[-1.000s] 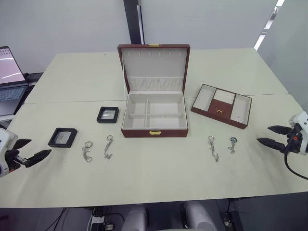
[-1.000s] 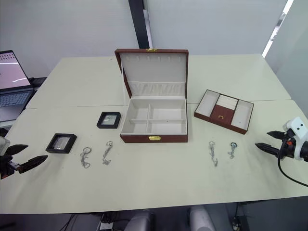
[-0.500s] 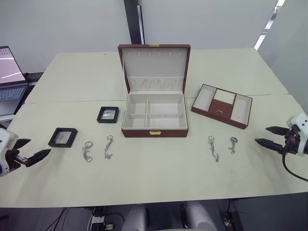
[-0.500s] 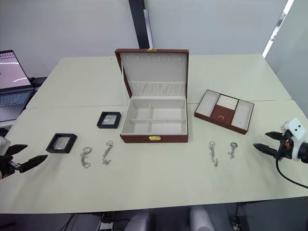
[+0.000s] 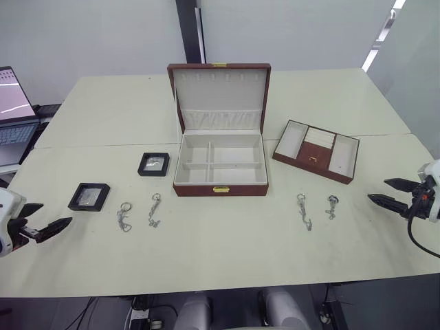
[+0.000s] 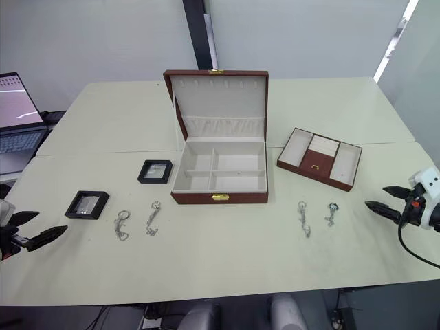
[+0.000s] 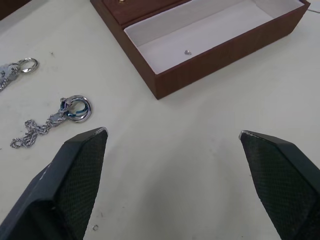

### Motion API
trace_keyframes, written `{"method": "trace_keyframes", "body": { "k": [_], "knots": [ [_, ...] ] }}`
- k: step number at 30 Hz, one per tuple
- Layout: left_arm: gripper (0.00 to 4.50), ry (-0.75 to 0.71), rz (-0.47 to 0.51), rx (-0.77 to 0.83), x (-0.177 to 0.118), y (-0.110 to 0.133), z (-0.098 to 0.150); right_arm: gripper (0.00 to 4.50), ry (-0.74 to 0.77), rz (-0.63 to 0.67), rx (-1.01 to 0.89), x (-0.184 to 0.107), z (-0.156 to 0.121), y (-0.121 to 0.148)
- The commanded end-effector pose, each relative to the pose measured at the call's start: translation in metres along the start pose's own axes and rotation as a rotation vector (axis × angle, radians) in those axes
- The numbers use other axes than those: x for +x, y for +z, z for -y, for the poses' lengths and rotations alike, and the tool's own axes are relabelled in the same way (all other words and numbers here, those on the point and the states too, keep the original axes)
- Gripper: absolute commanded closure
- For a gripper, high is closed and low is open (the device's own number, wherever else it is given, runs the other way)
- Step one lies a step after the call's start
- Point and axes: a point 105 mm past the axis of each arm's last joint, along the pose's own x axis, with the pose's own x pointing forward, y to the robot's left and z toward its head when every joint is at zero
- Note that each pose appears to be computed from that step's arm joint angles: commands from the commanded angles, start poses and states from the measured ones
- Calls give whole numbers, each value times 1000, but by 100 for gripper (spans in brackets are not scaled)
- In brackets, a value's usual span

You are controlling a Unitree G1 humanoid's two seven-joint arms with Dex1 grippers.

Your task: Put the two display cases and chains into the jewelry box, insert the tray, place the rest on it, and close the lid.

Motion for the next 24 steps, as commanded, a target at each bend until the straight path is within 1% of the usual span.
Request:
{"method": "trace_keyframes", "body": {
  "k": [1, 2, 3, 5, 8, 10, 12, 14, 19, 21, 24],
  "knots": [
    [0, -24, -73, 131, 0, -3, 0, 2, 75, 142, -37, 1, -13, 37],
    [0, -32, -86, 150, 0, -4, 1, 2, 93, 156, -43, 3, -17, 42],
    [0, -47, -88, 169, 2, 0, 2, 2, 153, 188, -61, 8, -32, 54],
    [0, -81, -82, 214, 8, 12, 5, 2, 292, 264, -119, 22, -71, 80],
    [0, -129, -68, 263, 18, 30, 9, 2, 434, 372, -179, 34, -121, 108],
    [0, -160, -65, 297, 23, 40, 13, 2, 501, 410, -212, 38, -146, 118],
    [0, -198, -73, 341, 27, 47, 18, 2, 559, 418, -246, 41, -168, 124],
    [0, -222, -83, 366, 29, 50, 21, 2, 589, 415, -265, 41, -179, 127],
    [0, -276, -146, 460, 35, 59, 23, 2, 672, 426, -358, 39, -206, 139],
    [0, -295, -168, 476, 37, 62, 23, 2, 681, 428, -381, 40, -211, 139],
    [0, -330, -212, 513, 42, 64, 25, 2, 684, 407, -399, 45, -213, 133]
  ]
}}
